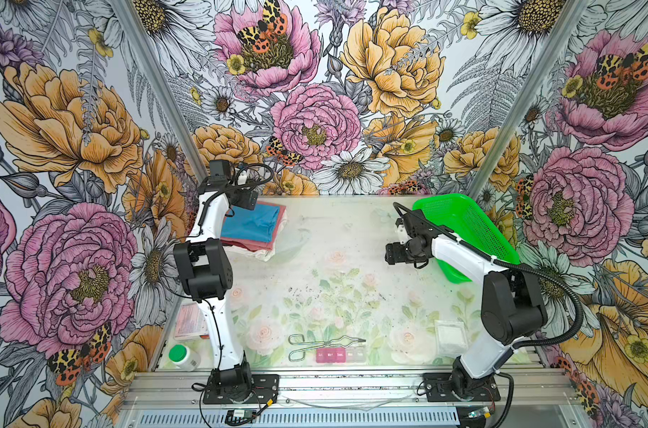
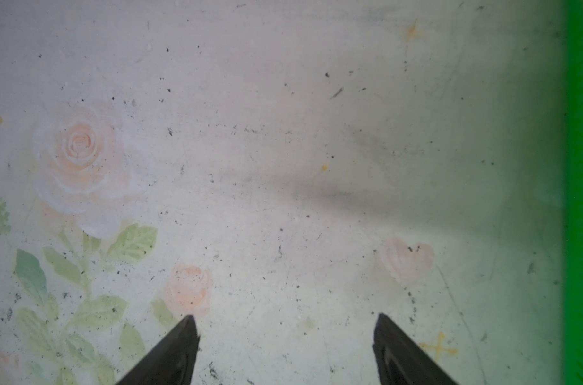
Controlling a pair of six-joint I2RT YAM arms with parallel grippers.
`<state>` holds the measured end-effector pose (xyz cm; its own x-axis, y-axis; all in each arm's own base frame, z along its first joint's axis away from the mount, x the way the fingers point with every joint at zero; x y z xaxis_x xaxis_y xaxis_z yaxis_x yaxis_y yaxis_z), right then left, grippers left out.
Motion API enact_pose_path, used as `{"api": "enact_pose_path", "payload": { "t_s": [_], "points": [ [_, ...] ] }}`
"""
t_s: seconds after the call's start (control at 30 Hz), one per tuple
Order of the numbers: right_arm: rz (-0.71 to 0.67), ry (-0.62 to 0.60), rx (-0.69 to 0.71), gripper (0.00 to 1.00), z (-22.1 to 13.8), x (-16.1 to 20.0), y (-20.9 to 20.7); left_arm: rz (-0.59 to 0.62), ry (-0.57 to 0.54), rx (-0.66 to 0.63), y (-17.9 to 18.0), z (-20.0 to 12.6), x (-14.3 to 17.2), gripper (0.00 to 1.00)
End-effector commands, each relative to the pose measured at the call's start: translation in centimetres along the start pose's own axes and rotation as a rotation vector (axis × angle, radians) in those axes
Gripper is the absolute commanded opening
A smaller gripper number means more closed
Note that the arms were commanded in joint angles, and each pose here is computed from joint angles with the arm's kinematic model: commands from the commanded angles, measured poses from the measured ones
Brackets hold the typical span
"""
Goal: Fold and stack t-shirts
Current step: Place the T-shirt at the t-shirt, then reset both arms
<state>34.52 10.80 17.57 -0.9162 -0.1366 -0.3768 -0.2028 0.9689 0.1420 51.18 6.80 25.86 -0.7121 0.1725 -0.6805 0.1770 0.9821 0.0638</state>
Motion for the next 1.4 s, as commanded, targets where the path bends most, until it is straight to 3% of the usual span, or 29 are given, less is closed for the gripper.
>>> {"api": "enact_pose_path", "payload": {
  "t_s": [0.0,0.13,0.37,0.5,0.63,0.87,1.03,1.37],
  "points": [
    [0.009,-0.026,-0.015,0.84,-0.8,0.0,0.0,-0.175,-0.058,0.26,-1.7,-0.9,-0.1,0.99],
    [0.0,-0.027,-0.023,0.84,-0.7,-0.2,0.3,-0.319,-0.041,0.382,-3.5,2.0,1.8,0.99],
    [-0.016,-0.027,-0.03,0.84,-0.9,0.3,0.5,-0.542,-0.139,0.519,-5.4,6.1,6.5,0.99],
    [-0.022,-0.026,-0.037,0.84,-1.1,0.5,0.5,-0.606,-0.276,0.634,-5.7,5.7,7.5,0.99],
    [-0.027,-0.041,-0.046,0.84,-1.5,0.5,0.6,-0.572,-0.362,0.633,-5.4,2.7,6.2,0.99],
    [-0.09,-0.086,-0.101,0.84,-2.6,0.1,2.0,-0.483,-0.52,0.668,-6.0,-6.3,2.8,0.99],
    [-0.195,-0.162,-0.147,0.84,-4.7,0.0,3.9,-0.475,-0.576,0.623,-7.2,-11.5,3.6,0.99],
    [-0.436,-0.282,-0.265,0.84,-8.2,1.9,9.7,-0.322,-0.482,0.185,-13.3,-20.4,8.8,0.99]
  ]
}}
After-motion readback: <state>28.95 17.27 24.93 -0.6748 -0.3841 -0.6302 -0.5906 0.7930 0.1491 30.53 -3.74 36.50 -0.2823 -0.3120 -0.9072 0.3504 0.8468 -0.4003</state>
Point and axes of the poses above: each gripper's point midway between its finger pads, its own z axis out along the fingers, its own y axis along the line the jaws close on, x = y × z, the point moved 9 cm from there along -z, back along the fingers, and after that the axes turned 3 degrees about -z, right-handed, at the moved point
